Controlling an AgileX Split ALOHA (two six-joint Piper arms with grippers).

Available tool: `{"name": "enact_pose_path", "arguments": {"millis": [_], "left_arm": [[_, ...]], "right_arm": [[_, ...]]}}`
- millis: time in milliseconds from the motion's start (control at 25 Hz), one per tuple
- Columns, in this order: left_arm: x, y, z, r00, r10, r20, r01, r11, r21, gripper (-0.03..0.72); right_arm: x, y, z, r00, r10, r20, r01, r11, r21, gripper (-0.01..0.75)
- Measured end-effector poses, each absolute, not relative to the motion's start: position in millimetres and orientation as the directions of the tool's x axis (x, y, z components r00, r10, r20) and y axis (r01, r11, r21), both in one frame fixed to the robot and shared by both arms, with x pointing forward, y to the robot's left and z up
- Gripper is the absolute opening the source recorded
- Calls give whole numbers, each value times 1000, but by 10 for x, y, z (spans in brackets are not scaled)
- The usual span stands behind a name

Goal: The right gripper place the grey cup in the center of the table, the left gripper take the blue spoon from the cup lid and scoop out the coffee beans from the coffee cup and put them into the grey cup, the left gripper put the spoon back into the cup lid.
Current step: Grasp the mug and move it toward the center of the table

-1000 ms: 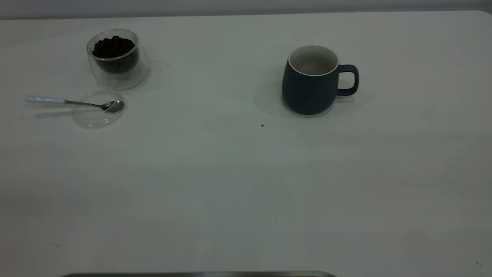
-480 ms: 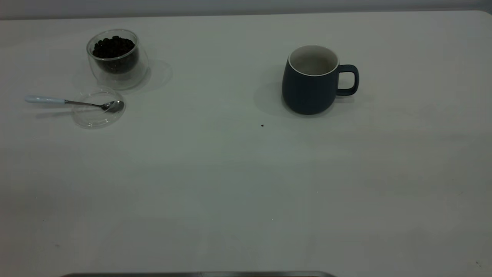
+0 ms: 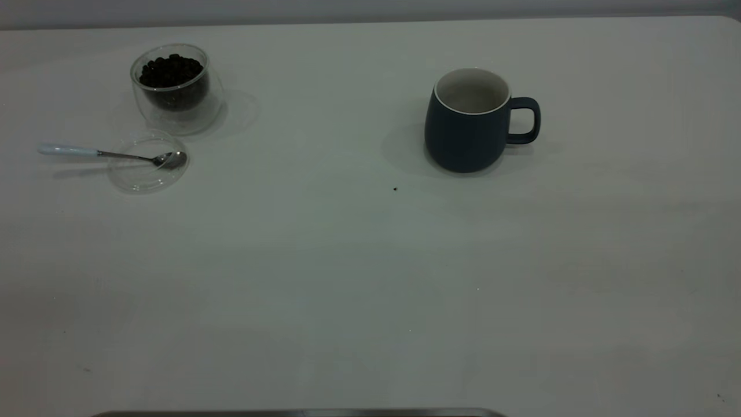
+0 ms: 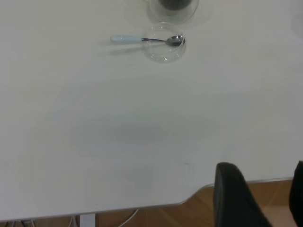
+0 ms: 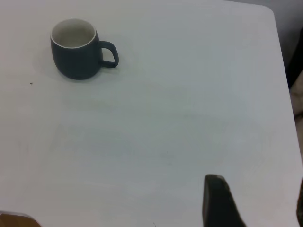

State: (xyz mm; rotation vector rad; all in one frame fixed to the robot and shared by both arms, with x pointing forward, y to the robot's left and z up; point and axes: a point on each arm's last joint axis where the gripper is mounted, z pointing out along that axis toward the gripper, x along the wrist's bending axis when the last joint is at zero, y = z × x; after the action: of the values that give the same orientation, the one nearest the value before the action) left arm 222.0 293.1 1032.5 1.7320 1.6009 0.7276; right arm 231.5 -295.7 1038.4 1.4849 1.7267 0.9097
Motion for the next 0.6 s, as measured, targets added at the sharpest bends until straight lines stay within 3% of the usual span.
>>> {"name": "enact_pose_path", "arguments": {"millis": [600], "left_arm": [[2220, 2931, 10325, 96, 995, -36, 627, -32, 778, 361]], "right_arm": [[2313, -2939, 10385, -129, 991, -22, 520, 86, 850, 364]]}}
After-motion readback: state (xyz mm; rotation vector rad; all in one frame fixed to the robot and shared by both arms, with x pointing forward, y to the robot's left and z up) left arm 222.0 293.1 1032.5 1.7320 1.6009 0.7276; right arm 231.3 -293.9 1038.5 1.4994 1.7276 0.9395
